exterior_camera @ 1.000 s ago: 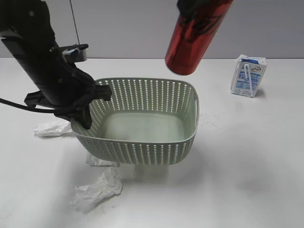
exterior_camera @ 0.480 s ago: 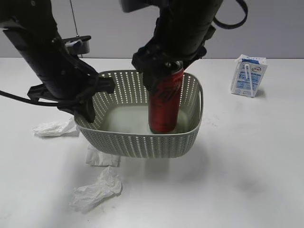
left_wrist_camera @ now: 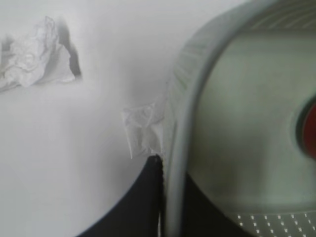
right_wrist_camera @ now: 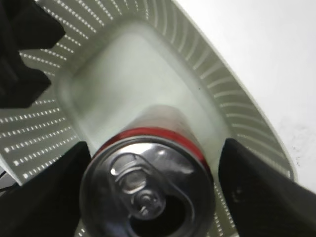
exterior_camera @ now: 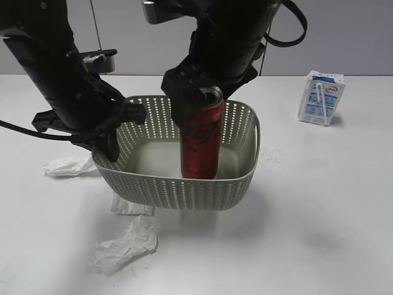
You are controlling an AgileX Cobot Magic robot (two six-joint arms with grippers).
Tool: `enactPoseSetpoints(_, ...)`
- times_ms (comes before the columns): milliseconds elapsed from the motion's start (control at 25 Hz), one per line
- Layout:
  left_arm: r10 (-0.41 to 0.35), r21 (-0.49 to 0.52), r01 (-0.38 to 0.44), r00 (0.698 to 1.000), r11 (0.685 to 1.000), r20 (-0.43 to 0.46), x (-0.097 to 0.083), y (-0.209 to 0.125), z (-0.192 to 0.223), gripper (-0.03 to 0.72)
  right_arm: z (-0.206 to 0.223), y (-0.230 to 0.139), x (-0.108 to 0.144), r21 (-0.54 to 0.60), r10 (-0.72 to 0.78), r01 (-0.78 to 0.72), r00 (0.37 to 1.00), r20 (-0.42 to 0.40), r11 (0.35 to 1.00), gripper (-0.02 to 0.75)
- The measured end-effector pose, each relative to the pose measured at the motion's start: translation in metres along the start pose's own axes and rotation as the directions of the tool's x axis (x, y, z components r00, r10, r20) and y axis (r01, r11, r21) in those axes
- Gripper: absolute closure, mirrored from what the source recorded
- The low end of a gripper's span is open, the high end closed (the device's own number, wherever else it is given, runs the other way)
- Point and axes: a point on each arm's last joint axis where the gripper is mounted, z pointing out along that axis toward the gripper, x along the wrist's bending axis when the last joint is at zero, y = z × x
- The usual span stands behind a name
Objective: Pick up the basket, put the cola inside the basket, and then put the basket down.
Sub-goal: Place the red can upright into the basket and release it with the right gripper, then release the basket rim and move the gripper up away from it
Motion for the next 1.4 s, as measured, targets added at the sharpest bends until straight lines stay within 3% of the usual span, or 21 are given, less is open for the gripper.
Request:
enactPoseSetpoints(240, 0.000, 0.004, 0.000, 1.000, 1.000, -0.001, 0.000, 0.000, 0.000, 0.691, -0.048, 0.016, 0.002, -0.150, -0.018, 0.021, 1.000, 0.018, 0.989, 0.136)
enactPoseSetpoints(360, 0.001, 0.011, -0.001, 1.000, 1.000, -0.004, 0.000, -0.001, 0.000, 0.691, -0.080, 0.025, -0.004, -0.240, -0.046, 0.075, 0.992, 0.121, 0.968, 0.137)
enactPoseSetpoints(520, 0.001, 0.012, -0.001, 1.000, 1.000, -0.004, 0.000, -0.001, 0.000, 0.691, -0.100, 0.028, -0.023, -0.260, -0.025, 0.093, 0.967, 0.253, 0.961, 0.142)
enactPoseSetpoints(640, -0.001, 0.013, 0.002, 1.000, 1.000, -0.004, 0.000, -0.001, 0.000, 0.691, -0.104, 0.023, -0.051, -0.231, 0.042, 0.028, 0.956, 0.291, 0.972, 0.143)
enactPoseSetpoints(760, -0.016, 0.015, 0.016, 1.000, 1.000, -0.005, 0.000, -0.001, 0.000, 0.691, -0.109, 0.010, -0.097, -0.219, 0.162, -0.095, 0.936, 0.313, 0.971, 0.143)
enactPoseSetpoints(920, -0.037, 0.012, 0.037, 0.999, 0.999, -0.004, 0.000, -0.001, 0.000, 0.691, -0.127, -0.018, -0.150, -0.247, 0.335, -0.267, 0.895, 0.295, 0.932, 0.144)
enactPoseSetpoints(1040, -0.045, 0.003, 0.045, 0.999, 0.999, -0.003, 0.000, 0.001, 0.002, 0.691, -0.139, -0.047, -0.172, -0.254, 0.432, -0.367, 0.856, 0.283, 0.895, 0.144)
enactPoseSetpoints(1120, -0.047, 0.009, 0.047, 0.999, 0.999, -0.005, -0.001, 0.005, 0.005, 0.691, -0.147, -0.065, -0.171, -0.255, 0.459, -0.397, 0.845, 0.274, 0.882, 0.144)
enactPoseSetpoints(1400, -0.055, 0.011, 0.055, 0.998, 0.998, -0.004, -0.010, 0.042, 0.024, 0.691, -0.173, -0.132, -0.125, -0.296, 0.455, -0.379, 0.854, 0.252, 0.877, 0.145)
